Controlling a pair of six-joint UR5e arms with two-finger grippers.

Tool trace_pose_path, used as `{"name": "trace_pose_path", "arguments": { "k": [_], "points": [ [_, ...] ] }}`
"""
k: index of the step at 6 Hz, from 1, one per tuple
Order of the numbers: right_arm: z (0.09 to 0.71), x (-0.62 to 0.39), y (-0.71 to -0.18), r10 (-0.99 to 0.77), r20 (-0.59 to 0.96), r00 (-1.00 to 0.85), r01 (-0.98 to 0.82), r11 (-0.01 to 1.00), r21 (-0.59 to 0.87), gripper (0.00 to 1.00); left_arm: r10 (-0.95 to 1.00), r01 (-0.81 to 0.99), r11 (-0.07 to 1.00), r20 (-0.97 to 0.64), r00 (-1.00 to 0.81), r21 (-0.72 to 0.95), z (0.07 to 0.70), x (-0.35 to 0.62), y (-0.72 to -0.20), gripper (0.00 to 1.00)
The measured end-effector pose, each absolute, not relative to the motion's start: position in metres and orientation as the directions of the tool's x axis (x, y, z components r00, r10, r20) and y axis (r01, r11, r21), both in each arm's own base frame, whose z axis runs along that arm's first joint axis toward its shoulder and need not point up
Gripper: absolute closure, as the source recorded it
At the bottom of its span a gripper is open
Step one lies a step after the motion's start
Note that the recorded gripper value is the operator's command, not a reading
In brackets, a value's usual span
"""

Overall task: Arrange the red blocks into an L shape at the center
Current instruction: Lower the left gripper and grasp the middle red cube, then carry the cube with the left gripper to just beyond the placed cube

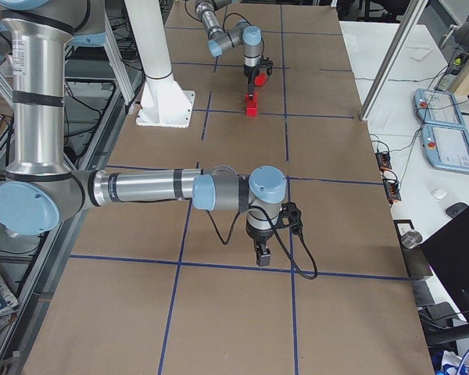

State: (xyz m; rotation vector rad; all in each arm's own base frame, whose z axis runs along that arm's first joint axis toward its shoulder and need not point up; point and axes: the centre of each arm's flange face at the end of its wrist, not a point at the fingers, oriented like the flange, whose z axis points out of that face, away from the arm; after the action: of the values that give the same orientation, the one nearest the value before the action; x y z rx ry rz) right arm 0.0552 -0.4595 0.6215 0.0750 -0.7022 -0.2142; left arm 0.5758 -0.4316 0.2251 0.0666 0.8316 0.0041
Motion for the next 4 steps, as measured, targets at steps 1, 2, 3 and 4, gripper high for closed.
{"name": "trace_pose_path", "arguments": {
  "k": [1,2,3,4],
  "points": [
    [0.621,0.055,-0.46,-0.22,0.633,0.743,0.17,0.975,0.14,0.0,0.032,0.018,0.998,-0.732,0.68,0.06,0.229,0.579,-0.433,0.2],
    [0.621,0.055,-0.46,-0.22,0.632,0.743,0.169,0.976,0.14,0.0,0.034,0.013,0.998,-0.729,0.684,0.059,0.234,0.584,-0.432,0.25],
    [0.621,0.055,-0.461,-0.22,0.632,0.743,0.169,0.976,0.141,0.0,0.038,0.008,0.998,-0.729,0.684,0.059,0.238,0.588,-0.431,0.32],
    [0.62,0.055,-0.461,-0.221,0.632,0.743,0.169,0.975,0.143,0.0,0.04,0.005,0.998,-0.729,0.684,0.059,0.24,0.591,-0.43,0.44]
  ]
}}
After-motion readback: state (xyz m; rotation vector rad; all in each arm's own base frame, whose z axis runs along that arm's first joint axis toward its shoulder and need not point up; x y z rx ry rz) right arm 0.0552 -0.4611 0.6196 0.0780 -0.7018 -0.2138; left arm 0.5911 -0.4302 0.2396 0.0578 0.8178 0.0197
